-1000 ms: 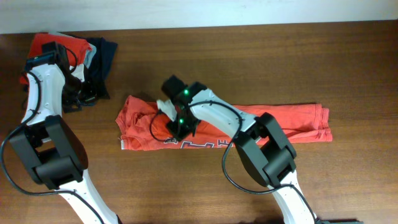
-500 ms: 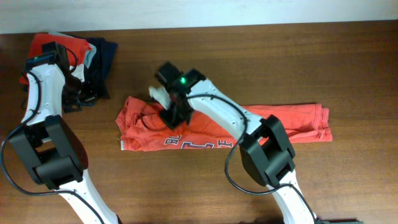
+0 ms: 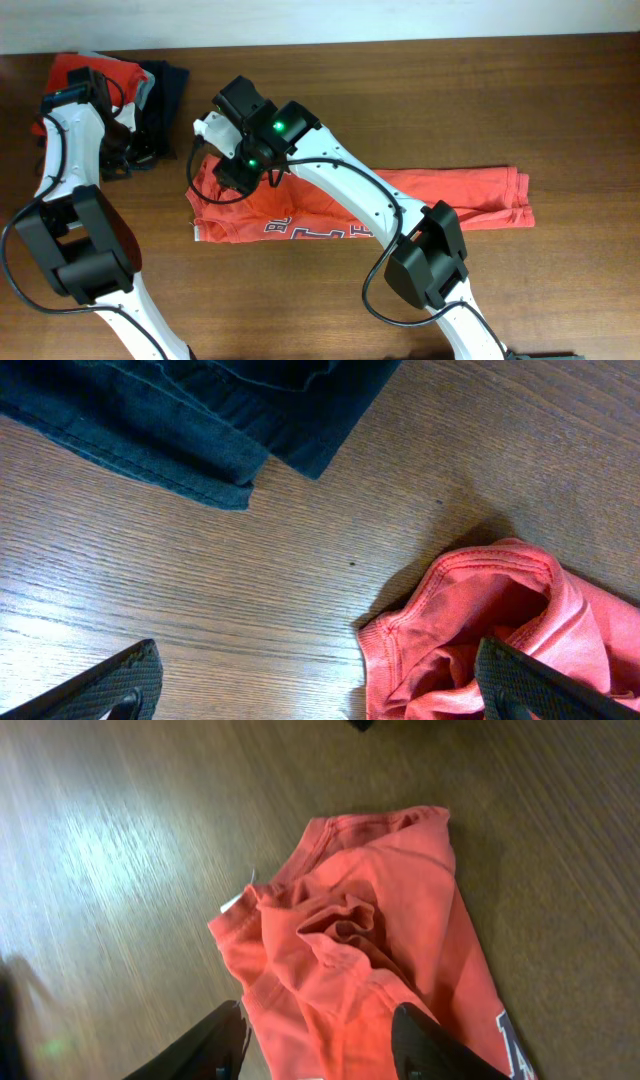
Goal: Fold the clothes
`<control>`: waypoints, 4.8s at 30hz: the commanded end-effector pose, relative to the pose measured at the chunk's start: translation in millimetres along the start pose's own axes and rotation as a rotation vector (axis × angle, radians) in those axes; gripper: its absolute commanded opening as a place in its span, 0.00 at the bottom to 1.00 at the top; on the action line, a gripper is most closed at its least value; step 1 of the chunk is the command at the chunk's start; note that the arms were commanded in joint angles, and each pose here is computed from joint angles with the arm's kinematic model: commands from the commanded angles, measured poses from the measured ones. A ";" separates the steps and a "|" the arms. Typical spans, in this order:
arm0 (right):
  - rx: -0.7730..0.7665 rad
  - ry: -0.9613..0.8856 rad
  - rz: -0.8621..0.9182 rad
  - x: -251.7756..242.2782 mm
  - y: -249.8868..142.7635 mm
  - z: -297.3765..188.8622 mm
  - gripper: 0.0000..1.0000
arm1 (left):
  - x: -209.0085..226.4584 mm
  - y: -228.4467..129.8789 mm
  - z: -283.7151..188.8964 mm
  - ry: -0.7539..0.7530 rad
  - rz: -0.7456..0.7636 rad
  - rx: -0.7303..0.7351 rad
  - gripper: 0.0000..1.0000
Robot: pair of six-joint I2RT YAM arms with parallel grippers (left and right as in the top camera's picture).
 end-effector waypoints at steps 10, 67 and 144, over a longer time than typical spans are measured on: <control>-0.014 -0.015 -0.248 -4.9 -7.6 24.6 0.36 | -2.9 7.0 -20.6 0.000 -0.001 -0.058 0.99; 0.089 -0.137 -0.284 -66.4 -78.0 62.5 0.04 | -2.9 7.0 -20.6 0.000 -0.001 -0.058 0.99; -0.016 -0.026 -0.270 -4.7 -29.8 103.2 0.30 | -2.7 7.0 -20.6 0.000 -0.002 -0.058 0.99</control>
Point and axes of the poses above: each gripper's point midway between its finger pads, its own z axis out along the fingers, its own x axis along the line the jaws close on, y = z × x, the point moved 1 cm from there along -z, back along the fingers, and after that the axes turned 2 degrees about -z, right-handed, at the moved point
